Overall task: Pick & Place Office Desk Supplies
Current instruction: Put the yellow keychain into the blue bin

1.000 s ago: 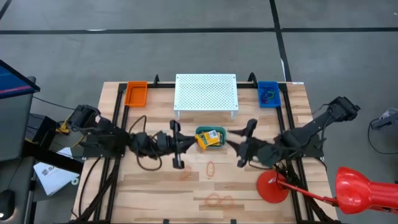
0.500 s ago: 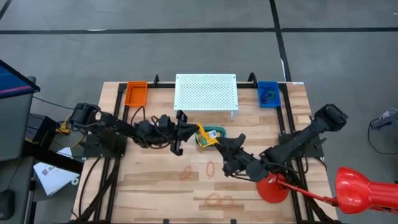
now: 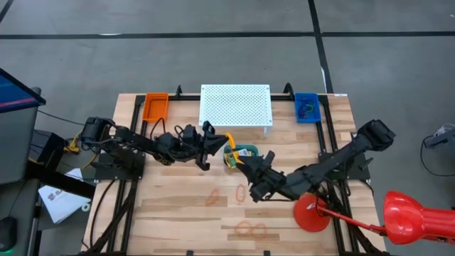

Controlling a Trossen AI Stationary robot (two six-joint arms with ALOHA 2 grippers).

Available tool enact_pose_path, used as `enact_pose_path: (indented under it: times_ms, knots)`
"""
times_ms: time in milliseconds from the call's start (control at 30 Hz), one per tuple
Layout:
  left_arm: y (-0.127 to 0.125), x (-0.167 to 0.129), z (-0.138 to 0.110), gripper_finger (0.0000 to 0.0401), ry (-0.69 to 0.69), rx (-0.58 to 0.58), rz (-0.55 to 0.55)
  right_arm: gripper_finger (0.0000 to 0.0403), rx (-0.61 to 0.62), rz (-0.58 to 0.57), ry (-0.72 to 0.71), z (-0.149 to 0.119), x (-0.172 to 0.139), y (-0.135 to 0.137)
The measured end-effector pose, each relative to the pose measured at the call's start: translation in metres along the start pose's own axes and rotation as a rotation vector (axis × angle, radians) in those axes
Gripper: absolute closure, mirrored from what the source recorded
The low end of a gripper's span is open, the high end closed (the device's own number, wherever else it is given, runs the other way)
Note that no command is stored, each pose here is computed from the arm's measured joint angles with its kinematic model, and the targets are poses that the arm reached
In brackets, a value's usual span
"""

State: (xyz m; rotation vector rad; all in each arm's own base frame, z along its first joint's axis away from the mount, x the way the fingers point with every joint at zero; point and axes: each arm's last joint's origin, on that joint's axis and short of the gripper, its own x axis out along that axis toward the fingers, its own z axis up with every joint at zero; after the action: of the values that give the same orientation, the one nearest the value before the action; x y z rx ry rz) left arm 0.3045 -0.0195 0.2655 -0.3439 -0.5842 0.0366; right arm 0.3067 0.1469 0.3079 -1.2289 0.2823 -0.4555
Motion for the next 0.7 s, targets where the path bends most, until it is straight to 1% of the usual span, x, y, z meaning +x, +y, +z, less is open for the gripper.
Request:
enact_pose_path:
  times_ms: [133,233,400,600,700]
  knots:
    - [-0.001,0.000,0.000,0.0397,0.004,-0.023,-0.013,0.0223,-0.014,0.002,-0.015,-0.005,0.008,-0.002]
    - [0.000,0.000,-0.001,0.0397,0.009,-0.025,-0.013,0.0223,-0.013,-0.023,-0.016,-0.007,0.013,-0.006]
    - [0.000,0.000,-0.001,0.0397,0.009,-0.026,-0.012,0.0223,-0.015,-0.020,-0.061,-0.010,0.020,-0.007]
    - [0.000,0.000,-0.001,0.0397,0.013,-0.050,-0.010,0.0224,-0.013,-0.030,-0.047,-0.018,0.030,-0.010]
    - [-0.001,0.000,-0.001,0.0396,0.015,-0.052,-0.008,0.0230,-0.011,-0.033,-0.049,-0.021,0.034,-0.011]
